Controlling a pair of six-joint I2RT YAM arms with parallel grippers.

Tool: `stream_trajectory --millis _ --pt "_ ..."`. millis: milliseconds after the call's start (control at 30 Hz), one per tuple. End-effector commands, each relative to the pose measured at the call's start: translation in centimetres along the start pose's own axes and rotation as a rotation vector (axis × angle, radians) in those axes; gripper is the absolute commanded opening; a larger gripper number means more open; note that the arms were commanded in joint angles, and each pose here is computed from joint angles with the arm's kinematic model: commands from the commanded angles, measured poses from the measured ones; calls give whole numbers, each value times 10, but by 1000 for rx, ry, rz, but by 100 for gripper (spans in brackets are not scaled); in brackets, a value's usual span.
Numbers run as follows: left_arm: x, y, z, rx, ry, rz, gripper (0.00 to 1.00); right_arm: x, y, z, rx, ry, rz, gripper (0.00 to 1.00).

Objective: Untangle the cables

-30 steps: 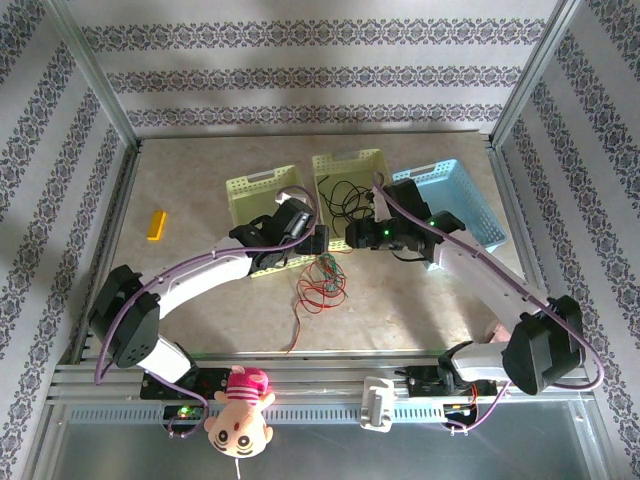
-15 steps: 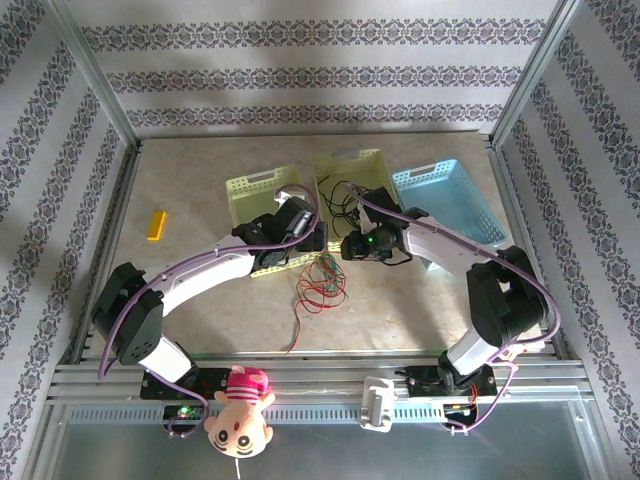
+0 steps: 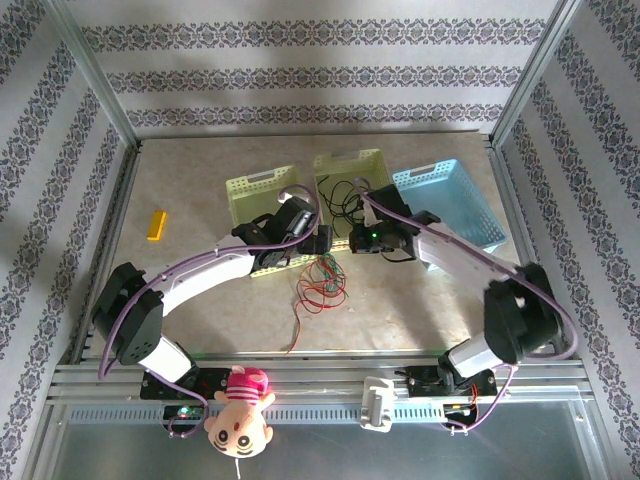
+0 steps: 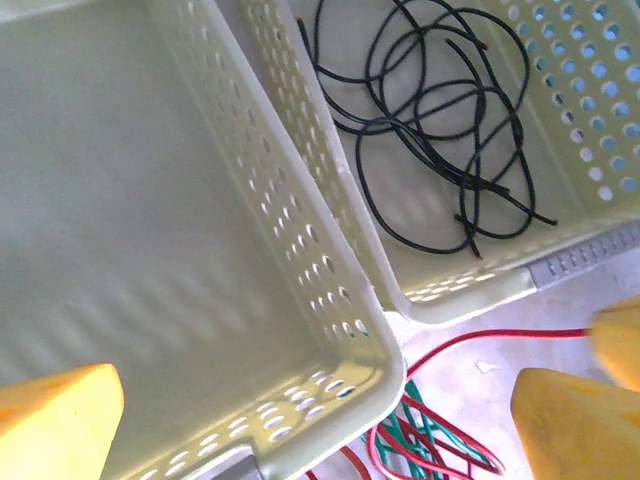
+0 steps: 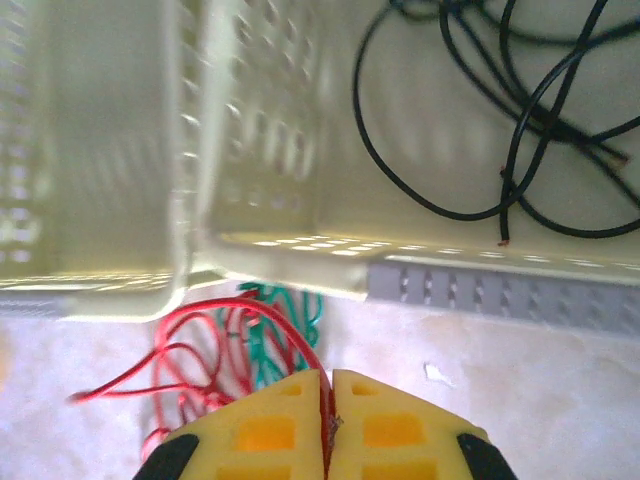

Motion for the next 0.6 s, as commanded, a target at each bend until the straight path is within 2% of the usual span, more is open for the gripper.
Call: stream_trajectory --millis 0,100,300,567 --pt "-1 -18 -4 75 19 -114 99 -54 8 13 -10 -149 19 0" --pt "2 -31 -8 114 30 -197 99 -101 10 26 19 -280 62 0" --pt "10 -52 -18 203 86 -257 99 -171 17 48 53 -486 127 0" --pt "17 -88 -26 337 48 -392 99 -205 38 58 22 -558 225 0"
Point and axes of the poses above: each hand's point on the last joint's axis, 136 mm out from that joint toward the fingers, its own x axis out along the fingers, its own y axis along the line the jaws close on, z = x × y, the point moved 5 cm from there along -x, back along the fingers
